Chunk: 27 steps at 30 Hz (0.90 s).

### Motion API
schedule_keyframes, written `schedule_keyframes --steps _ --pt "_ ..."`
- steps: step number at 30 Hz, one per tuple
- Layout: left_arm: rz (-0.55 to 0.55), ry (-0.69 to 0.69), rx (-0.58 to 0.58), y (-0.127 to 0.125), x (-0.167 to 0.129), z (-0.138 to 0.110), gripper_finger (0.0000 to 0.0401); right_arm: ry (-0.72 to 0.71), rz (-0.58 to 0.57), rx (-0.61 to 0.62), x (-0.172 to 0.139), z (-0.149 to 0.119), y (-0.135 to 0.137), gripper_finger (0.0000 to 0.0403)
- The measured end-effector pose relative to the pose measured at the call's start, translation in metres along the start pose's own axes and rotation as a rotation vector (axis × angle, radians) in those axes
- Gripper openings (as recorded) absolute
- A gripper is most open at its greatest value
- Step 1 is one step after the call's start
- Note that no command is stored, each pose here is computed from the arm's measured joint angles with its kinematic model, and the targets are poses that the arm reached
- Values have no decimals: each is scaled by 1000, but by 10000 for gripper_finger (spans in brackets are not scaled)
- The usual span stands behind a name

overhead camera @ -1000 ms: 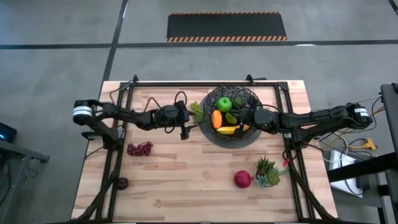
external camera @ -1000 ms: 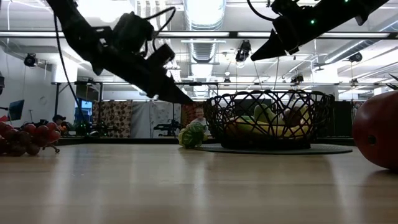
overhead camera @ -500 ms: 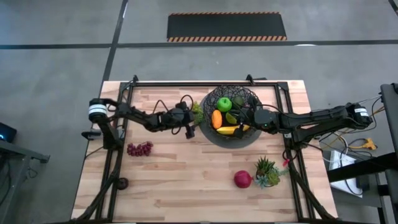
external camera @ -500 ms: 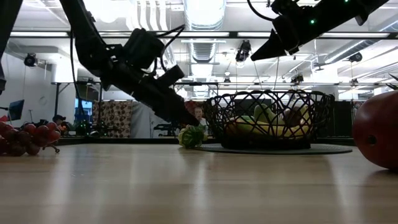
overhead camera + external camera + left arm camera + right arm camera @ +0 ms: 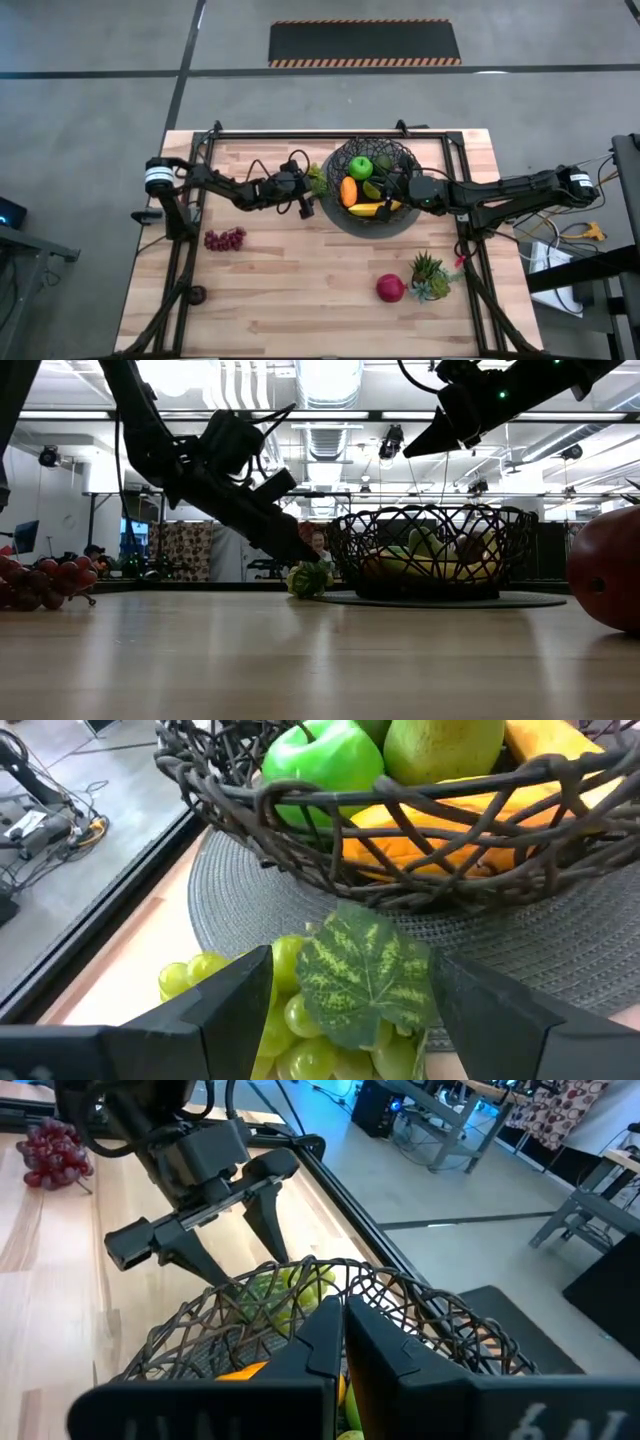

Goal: Build produce basket
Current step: Put the green grapes into the wire basket

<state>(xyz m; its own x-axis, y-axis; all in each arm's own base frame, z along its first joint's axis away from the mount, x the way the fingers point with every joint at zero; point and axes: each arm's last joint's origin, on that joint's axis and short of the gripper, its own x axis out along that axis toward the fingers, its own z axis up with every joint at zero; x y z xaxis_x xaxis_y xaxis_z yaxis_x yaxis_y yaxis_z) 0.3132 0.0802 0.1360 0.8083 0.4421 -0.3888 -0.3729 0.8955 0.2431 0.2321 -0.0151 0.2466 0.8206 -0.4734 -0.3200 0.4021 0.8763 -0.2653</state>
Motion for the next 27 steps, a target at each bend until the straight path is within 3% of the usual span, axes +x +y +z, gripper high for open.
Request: schedule_keyframes --steps 18,27 --pt "22 -11 -36 -2 9 -9 244 11 1 13 0 -1 0 9" --pt "21 -1 -53 -2 8 -10 149 13 1 21 0 -1 0 9"
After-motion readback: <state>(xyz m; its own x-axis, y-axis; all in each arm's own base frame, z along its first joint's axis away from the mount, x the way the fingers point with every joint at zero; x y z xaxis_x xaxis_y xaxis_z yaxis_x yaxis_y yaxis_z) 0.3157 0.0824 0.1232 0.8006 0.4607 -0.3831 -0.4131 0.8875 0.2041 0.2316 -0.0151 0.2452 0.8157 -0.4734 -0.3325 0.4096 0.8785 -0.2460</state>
